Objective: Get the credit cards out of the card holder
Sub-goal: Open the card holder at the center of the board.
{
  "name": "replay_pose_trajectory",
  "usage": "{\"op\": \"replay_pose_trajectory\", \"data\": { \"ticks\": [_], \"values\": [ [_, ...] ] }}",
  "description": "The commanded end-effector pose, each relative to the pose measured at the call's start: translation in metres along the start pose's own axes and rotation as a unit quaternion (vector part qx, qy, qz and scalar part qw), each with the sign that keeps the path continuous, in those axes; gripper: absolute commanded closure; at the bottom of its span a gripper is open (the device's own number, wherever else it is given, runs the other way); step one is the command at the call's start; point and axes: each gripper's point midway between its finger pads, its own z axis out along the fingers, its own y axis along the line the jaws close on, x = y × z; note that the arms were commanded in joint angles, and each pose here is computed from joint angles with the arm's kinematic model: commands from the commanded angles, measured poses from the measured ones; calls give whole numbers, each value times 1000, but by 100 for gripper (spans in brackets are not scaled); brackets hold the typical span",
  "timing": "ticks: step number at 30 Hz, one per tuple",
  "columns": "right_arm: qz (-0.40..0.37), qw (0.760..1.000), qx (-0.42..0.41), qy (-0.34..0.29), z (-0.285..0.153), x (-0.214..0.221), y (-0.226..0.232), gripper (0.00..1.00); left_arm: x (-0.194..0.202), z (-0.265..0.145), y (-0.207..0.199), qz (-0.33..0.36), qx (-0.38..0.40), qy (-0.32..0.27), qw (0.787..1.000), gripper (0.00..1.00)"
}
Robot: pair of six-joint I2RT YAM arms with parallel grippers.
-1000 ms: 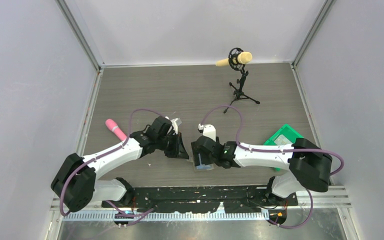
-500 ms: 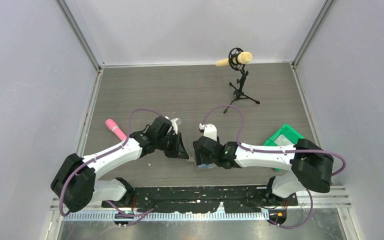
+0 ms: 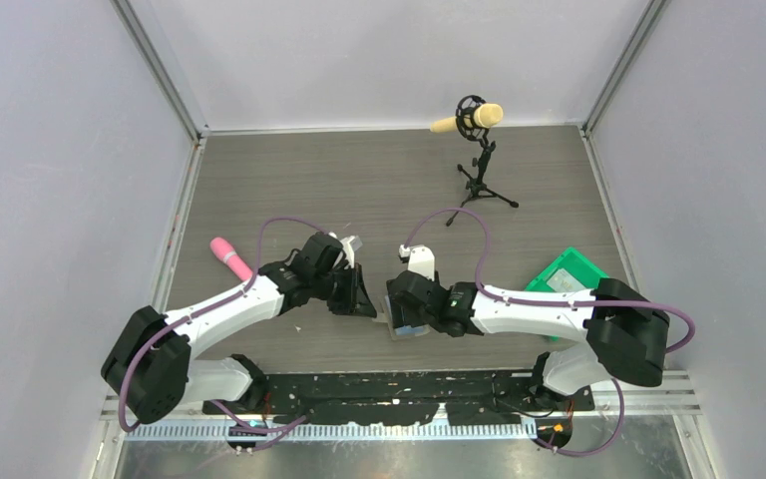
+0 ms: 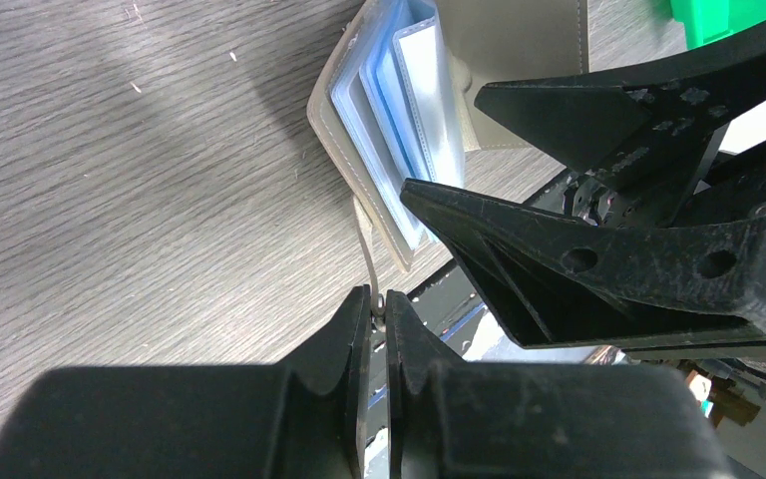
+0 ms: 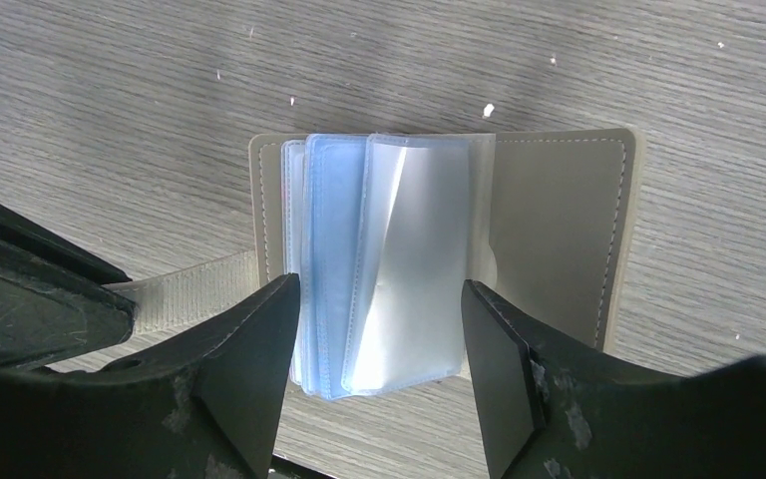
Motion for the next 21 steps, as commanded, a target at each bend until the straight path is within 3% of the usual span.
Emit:
{"op": "replay_pose_trajectory", "data": {
  "ticks": [1,21],
  "values": [
    [8,1000,0,-27,-6,-13,1,33,-3,-3,-1,11,2,-8,1000,100],
    [9,999,4,-42,-21,-19,-16,37,1,4,13,13,-23,0,1000,100]
  ]
}}
